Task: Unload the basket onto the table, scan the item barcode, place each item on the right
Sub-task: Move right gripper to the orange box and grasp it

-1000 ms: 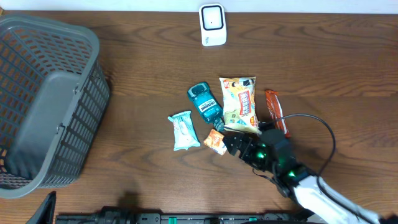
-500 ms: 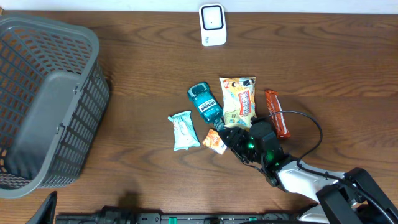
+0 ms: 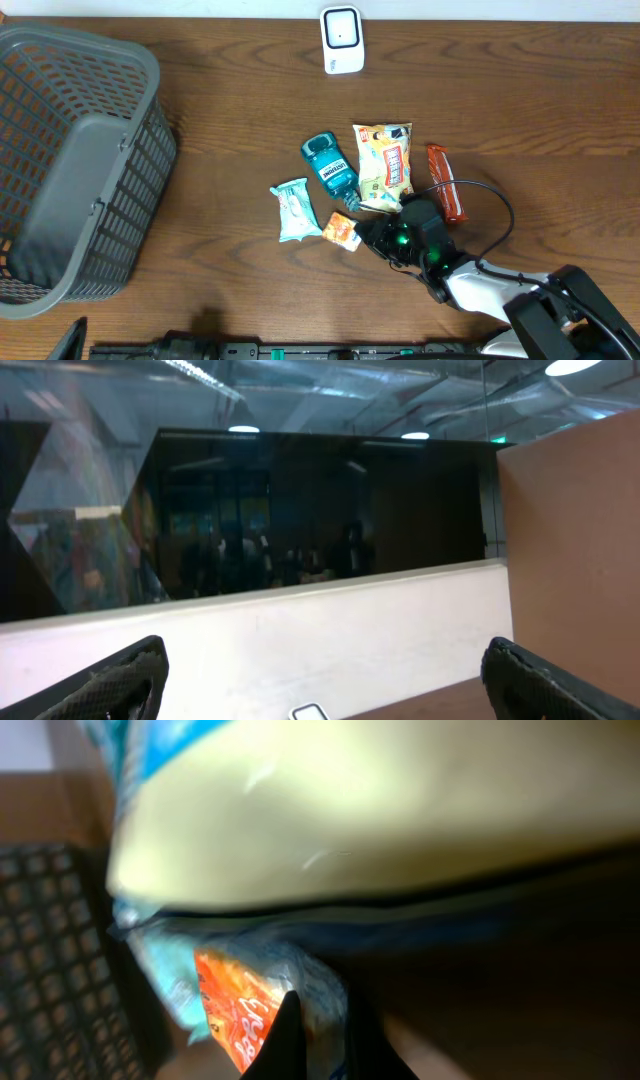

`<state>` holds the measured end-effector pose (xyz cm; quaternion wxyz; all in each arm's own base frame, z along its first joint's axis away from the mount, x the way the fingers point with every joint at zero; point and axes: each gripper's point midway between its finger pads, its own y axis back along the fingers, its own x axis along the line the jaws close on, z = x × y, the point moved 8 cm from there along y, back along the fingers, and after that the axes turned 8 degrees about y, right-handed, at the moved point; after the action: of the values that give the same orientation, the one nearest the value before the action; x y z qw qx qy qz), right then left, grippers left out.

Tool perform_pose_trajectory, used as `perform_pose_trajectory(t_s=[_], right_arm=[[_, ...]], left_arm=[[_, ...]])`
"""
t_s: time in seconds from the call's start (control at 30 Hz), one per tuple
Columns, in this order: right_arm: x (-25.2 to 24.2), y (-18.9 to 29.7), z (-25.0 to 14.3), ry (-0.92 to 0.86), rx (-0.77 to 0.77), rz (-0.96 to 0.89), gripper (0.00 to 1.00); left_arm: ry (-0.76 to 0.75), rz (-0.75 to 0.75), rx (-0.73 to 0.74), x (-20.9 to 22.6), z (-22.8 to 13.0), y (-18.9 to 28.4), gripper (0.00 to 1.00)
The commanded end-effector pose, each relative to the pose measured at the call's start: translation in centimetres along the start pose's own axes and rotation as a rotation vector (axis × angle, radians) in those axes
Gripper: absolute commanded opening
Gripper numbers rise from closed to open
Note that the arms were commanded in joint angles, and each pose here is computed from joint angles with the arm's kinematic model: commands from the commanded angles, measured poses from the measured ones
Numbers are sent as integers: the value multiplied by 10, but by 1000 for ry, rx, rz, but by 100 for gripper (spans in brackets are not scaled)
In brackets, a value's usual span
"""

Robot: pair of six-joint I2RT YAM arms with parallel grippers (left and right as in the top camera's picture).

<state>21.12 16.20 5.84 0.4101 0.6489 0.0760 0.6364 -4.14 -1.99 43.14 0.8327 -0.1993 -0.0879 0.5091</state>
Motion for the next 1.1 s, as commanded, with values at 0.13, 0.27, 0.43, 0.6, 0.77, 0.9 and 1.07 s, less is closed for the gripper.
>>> perform_pose_trajectory(t_s=[0.13, 0.27, 0.43, 0.6, 0.77, 0.9, 1.07], right_arm=[[51, 48, 7, 23, 136, 349, 1], [66, 70, 8, -91, 171, 424, 1], [55, 75, -6, -485, 317, 311, 1], [41, 75, -24, -699, 470, 184, 1], [43, 82, -36, -791, 641, 160, 1], [44, 84, -38, -797, 668, 160, 2], [44, 84, -38, -796, 667, 161, 2]], left_arm=[[-145, -20, -32, -4, 9, 5, 100], [-152, -20, -55, -5, 13, 5, 100], [-166, -26, -103, -6, 21, 6, 100], [-176, 36, -165, -2, 30, 7, 100], [-161, 211, -195, 14, 34, 9, 100], [-153, 287, -197, 20, 34, 11, 99], [-144, 292, -172, 23, 26, 6, 100]])
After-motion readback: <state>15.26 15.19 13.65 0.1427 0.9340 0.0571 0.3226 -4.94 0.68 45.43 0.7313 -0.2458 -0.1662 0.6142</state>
